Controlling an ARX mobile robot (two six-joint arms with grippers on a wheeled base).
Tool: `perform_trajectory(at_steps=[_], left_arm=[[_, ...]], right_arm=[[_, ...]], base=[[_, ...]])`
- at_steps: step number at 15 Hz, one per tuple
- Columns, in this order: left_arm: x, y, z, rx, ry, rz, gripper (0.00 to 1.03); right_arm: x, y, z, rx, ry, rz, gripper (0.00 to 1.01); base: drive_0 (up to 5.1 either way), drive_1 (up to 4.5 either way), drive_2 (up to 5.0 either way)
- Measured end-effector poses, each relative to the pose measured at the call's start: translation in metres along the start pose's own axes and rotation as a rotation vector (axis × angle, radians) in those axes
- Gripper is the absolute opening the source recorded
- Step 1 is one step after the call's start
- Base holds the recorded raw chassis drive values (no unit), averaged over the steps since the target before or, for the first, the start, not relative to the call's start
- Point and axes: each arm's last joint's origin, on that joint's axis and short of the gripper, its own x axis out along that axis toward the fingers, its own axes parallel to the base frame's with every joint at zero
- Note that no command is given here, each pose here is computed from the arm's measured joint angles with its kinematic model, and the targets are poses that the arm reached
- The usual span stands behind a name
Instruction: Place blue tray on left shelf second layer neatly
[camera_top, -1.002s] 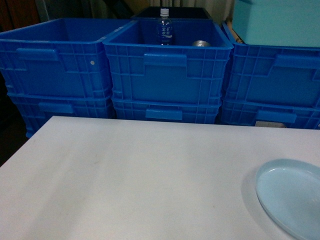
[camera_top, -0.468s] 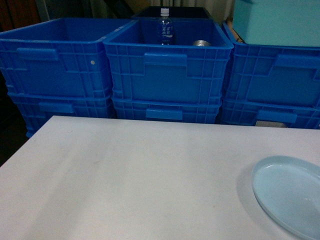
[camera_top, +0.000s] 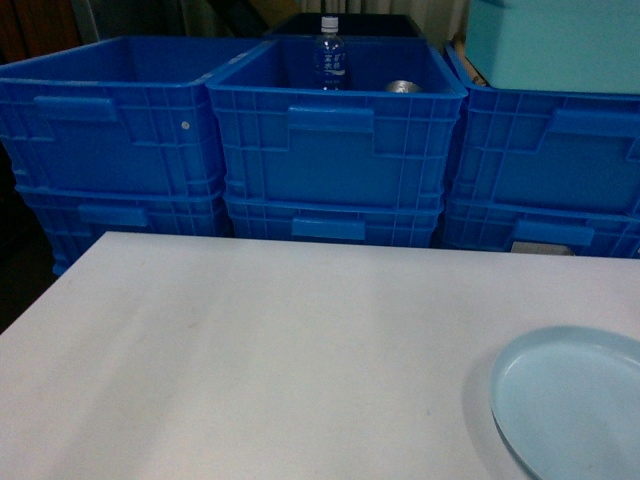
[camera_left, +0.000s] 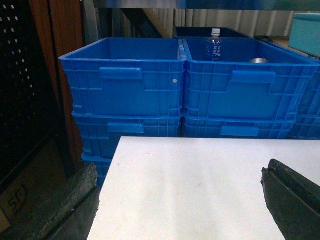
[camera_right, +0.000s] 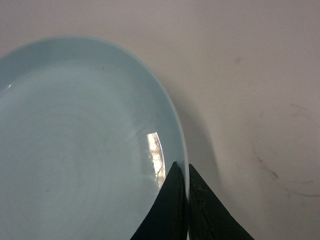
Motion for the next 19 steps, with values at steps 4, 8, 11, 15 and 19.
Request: perform_trajectory(at_steps=[4, 8, 11, 15, 19], left_arm=[[0.000, 0.000, 0.000, 0.000, 0.000, 0.000, 0.98], [0.000, 0.000, 0.000, 0.000, 0.000, 0.000, 0.98], [0.000, 0.000, 0.000, 0.000, 0.000, 0.000, 0.98], [0.000, 0.000, 0.000, 0.000, 0.000, 0.000, 0.98], [0.000, 0.000, 0.000, 0.000, 0.000, 0.000, 0.98]], right_arm=[[-0.015, 0.007, 0.008, -0.035, -0.048, 0.042, 0.02], [-0.047, 0.011, 0.035, -0.040, -0.199, 0.107, 0.02], [-0.073, 0.008, 0.043, -0.037, -0.286, 0.131, 0.02], [-0.111, 0.009, 0.052, -0.070, -0.425, 0.189, 0.02], [-0.152, 0.020, 0.048, -0.129, -0.520, 0.257, 0.02]], base=[[0.0, 0.00, 0.0], [0.0, 0.00, 0.0], [0.0, 0.00, 0.0], [0.0, 0.00, 0.0], [0.0, 0.00, 0.0]])
